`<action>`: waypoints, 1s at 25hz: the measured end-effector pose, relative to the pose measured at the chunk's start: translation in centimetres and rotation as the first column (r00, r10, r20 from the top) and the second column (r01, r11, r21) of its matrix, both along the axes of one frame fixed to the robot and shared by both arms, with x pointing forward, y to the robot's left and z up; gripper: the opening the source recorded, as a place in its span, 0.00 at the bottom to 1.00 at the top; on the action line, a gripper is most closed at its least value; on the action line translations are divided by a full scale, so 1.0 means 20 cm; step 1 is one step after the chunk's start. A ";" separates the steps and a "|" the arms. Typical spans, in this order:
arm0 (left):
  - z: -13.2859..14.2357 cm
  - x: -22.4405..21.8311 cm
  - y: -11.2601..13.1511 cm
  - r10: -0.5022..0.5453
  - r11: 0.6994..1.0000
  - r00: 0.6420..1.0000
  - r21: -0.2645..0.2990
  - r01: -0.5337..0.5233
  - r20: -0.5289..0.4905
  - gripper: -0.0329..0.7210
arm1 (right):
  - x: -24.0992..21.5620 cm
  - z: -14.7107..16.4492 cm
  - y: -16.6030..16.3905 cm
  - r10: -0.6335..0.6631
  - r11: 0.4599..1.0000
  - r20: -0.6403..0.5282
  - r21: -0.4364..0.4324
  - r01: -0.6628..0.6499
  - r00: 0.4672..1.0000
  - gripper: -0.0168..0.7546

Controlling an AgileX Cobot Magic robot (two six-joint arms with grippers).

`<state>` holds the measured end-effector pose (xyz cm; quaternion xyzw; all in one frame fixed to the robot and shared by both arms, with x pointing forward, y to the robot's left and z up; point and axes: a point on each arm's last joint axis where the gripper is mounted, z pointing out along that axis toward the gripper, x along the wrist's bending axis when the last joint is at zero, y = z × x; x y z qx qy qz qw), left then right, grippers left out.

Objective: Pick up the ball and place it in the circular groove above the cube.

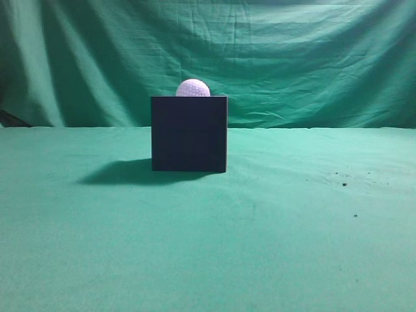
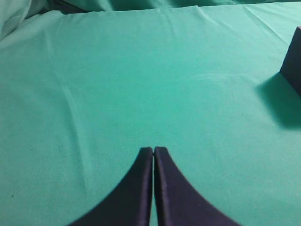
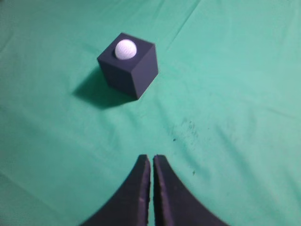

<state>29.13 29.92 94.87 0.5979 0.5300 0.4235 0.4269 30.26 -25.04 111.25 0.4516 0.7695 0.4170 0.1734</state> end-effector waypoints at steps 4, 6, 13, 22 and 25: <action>0.00 0.00 0.00 0.000 1.000 1.000 0.000 0.000 0.000 0.04 | -0.03 -0.04 -0.05 -0.015 1.000 0.091 0.008 0.014 0.996 0.02; 0.00 0.00 0.00 0.000 1.000 1.000 0.000 0.000 0.000 0.04 | -0.05 -0.07 -0.07 -0.022 1.000 0.145 0.022 0.019 0.989 0.02; 0.00 0.00 0.00 0.000 1.000 1.000 0.000 0.000 0.000 0.04 | -0.10 -0.30 -0.15 -0.228 0.971 0.343 0.156 0.184 0.911 0.02; 0.00 0.00 0.00 0.000 1.000 1.000 0.000 0.000 0.000 0.04 | -0.07 -0.68 -0.21 -0.464 0.886 0.353 0.198 0.420 0.812 0.02; 0.00 0.00 0.00 0.000 1.000 1.000 0.000 0.000 0.000 0.04 | -0.06 -0.77 -0.21 -0.485 0.875 0.335 0.188 0.447 0.808 0.02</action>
